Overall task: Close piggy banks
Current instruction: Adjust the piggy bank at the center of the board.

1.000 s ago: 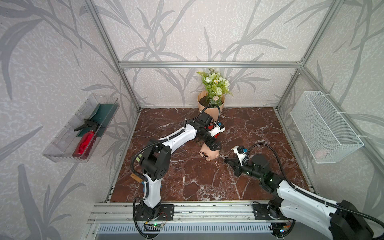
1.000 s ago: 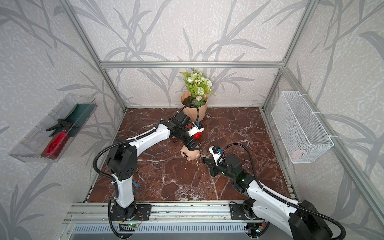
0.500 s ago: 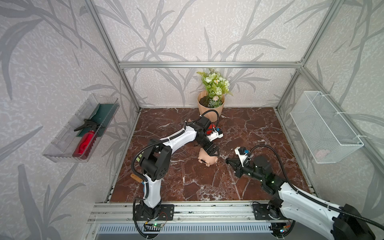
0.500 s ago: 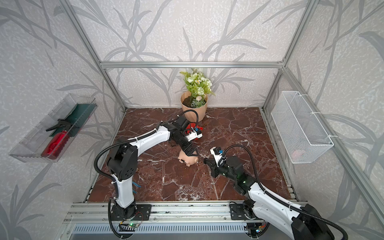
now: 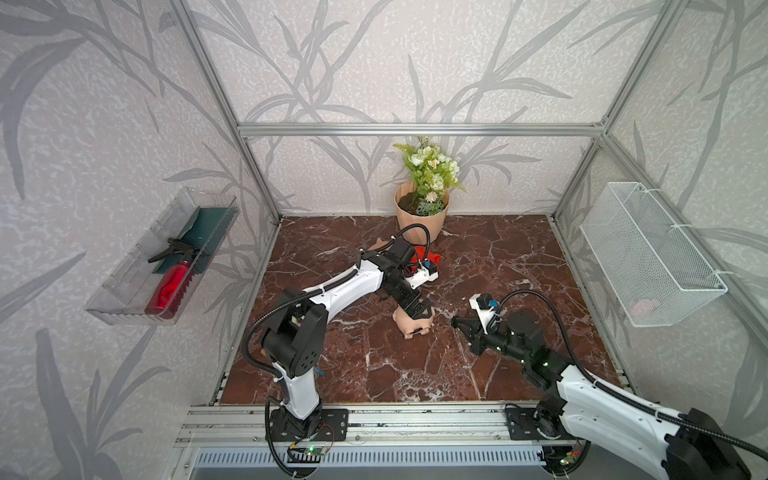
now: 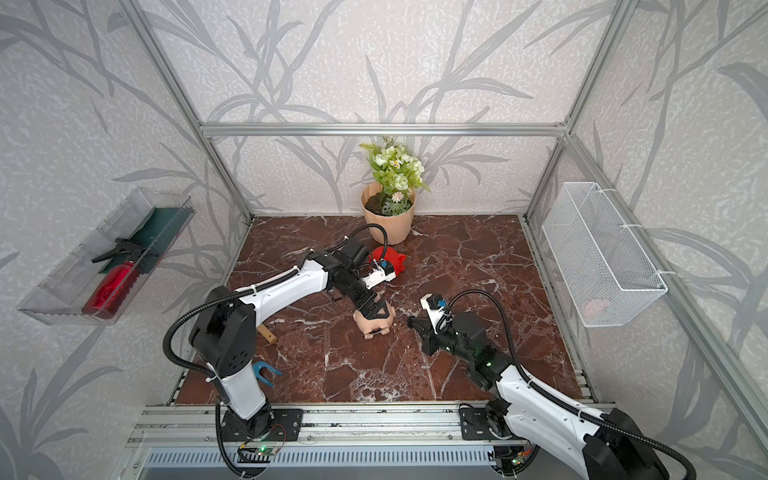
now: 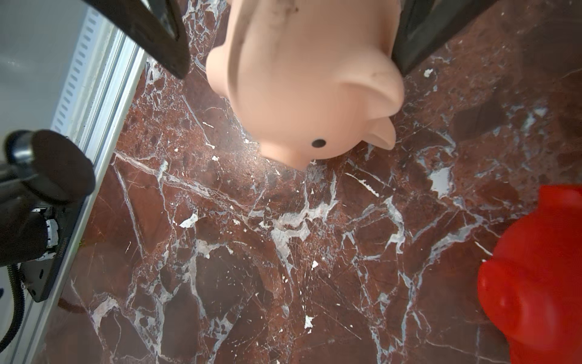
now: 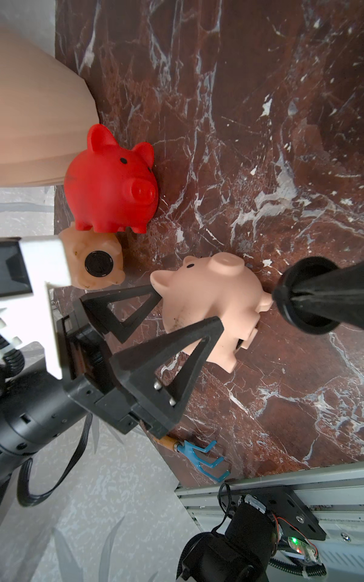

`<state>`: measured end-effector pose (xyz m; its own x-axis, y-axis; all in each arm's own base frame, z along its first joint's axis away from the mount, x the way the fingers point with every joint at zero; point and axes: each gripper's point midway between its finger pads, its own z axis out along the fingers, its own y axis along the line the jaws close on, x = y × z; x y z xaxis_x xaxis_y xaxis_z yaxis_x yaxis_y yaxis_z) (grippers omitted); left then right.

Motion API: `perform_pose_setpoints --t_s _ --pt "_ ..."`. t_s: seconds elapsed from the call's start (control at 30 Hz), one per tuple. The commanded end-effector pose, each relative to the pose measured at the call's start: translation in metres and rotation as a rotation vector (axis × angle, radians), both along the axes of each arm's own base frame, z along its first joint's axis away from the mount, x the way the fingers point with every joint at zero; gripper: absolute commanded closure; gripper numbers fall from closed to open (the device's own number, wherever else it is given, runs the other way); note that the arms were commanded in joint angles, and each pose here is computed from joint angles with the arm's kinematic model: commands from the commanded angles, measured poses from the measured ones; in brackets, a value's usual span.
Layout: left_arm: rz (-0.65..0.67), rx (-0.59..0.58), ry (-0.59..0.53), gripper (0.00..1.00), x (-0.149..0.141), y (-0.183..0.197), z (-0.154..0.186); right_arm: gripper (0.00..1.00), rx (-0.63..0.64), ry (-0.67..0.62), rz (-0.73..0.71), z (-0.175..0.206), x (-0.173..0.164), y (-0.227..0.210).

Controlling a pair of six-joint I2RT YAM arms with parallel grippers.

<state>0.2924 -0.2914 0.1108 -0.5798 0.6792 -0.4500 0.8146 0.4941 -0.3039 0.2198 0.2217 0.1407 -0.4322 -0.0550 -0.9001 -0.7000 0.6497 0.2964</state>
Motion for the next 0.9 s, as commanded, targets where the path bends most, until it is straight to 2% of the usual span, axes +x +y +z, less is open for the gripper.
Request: perform_pose_setpoints --t_s 0.0,0.2,0.5,0.7,0.87 --pt "0.016 0.007 -0.039 0.01 0.0 0.005 0.01 1.0 0.013 0.004 -0.008 0.001 -0.001 -0.001" --pt "0.018 0.069 -0.076 0.01 -0.006 0.011 0.01 1.0 0.015 0.003 -0.015 0.002 -0.002 -0.003" --pt "-0.009 0.229 -0.061 0.01 -0.012 0.024 -0.017 1.0 0.012 -0.007 -0.022 0.004 -0.001 -0.004" --pt "-0.026 0.222 -0.046 0.01 -0.017 0.023 -0.019 1.0 0.006 -0.004 -0.02 0.002 -0.001 -0.004" --pt "-0.033 0.27 -0.027 0.01 -0.017 0.024 -0.028 1.0 0.003 -0.006 -0.02 0.002 0.0 -0.003"
